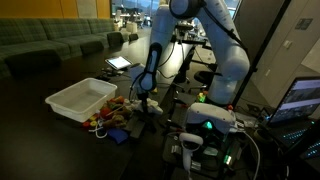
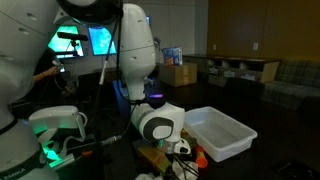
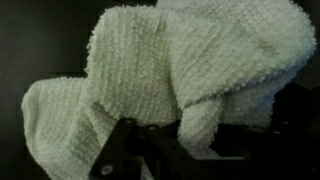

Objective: Wipe the counter with the cloth

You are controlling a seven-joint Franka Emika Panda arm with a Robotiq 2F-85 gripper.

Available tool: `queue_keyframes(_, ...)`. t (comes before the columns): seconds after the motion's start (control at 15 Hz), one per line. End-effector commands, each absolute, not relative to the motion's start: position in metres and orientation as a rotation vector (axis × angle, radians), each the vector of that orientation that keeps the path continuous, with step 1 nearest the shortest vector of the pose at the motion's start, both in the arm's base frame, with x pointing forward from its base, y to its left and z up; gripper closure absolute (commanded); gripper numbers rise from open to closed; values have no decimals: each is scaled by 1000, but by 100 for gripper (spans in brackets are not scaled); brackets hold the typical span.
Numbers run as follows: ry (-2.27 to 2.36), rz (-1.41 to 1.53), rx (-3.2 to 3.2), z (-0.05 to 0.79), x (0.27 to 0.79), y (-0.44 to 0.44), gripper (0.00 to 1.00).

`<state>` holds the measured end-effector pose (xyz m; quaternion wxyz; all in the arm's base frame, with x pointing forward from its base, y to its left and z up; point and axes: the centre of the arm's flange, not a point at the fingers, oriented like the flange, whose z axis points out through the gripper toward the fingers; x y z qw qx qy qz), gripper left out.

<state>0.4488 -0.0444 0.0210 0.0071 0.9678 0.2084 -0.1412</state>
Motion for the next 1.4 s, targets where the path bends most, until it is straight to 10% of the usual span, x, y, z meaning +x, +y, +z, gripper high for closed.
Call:
queue_keyframes(0.0, 575, -415, 3039, 14, 448, -15, 98)
queue_keyframes(1.33, 118, -335, 2995, 26, 471, 12, 98)
